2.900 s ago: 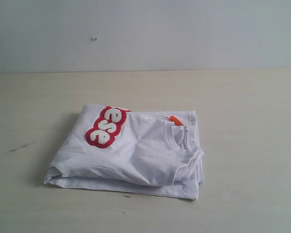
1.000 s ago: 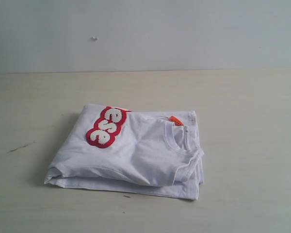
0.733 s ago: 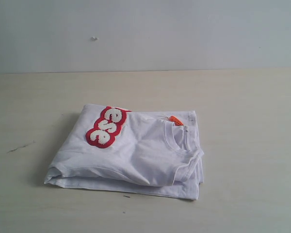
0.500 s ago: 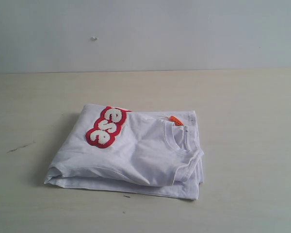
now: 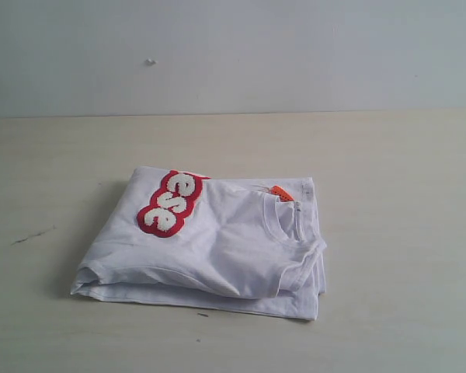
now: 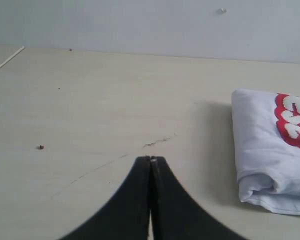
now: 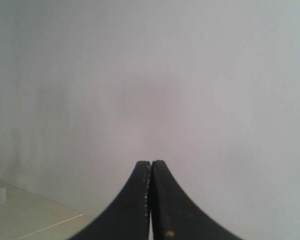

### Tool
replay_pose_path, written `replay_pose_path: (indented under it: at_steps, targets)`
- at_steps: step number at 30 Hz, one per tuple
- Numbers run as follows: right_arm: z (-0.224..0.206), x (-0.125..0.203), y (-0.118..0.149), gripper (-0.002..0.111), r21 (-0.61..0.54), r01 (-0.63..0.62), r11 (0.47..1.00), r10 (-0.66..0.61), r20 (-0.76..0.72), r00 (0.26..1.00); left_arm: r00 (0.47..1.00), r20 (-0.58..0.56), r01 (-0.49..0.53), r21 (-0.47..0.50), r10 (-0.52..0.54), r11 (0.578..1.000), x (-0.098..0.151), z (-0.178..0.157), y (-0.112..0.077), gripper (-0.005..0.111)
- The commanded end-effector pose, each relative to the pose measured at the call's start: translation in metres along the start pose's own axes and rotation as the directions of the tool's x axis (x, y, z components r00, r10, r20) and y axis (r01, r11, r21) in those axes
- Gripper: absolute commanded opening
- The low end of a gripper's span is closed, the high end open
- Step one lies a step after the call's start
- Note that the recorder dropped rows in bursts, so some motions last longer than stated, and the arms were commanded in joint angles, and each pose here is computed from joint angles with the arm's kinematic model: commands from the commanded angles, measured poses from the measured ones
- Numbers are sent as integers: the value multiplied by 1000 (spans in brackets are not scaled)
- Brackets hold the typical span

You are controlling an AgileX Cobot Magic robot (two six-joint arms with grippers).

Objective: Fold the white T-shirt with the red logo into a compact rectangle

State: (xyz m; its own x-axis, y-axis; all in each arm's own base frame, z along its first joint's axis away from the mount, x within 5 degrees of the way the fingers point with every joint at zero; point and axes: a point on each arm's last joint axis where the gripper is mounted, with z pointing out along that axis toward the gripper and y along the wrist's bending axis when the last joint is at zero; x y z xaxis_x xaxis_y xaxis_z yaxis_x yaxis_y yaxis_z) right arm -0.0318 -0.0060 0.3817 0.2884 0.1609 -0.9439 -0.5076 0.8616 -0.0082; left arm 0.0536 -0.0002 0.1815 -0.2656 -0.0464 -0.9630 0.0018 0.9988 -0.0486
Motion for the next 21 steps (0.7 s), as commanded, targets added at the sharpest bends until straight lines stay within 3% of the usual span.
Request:
replay_pose_path:
  at_steps: [1,4,10,17,21]
  targets:
    - [1,3,0,0,2,6,1000,-6,-11,1000,1000,3,16,1,-16,1000,0,0,0,0]
    - [1,3,-1,0,35,46,998,-46,-5,999,1000,3,16,1,-16,1000,0,0,0,0]
    - [3,0,3,0,229,134,964,-139,4,990,1000,3,16,1,-16,1000,0,0,0,0]
    - [10,0,5,0,476,203,856,-277,91,956,1000,3,16,1,-16,1000,0,0,0,0]
    - [13,6,3,0,558,250,791,-336,55,940,1000,3,16,1,-16,1000,0,0,0,0]
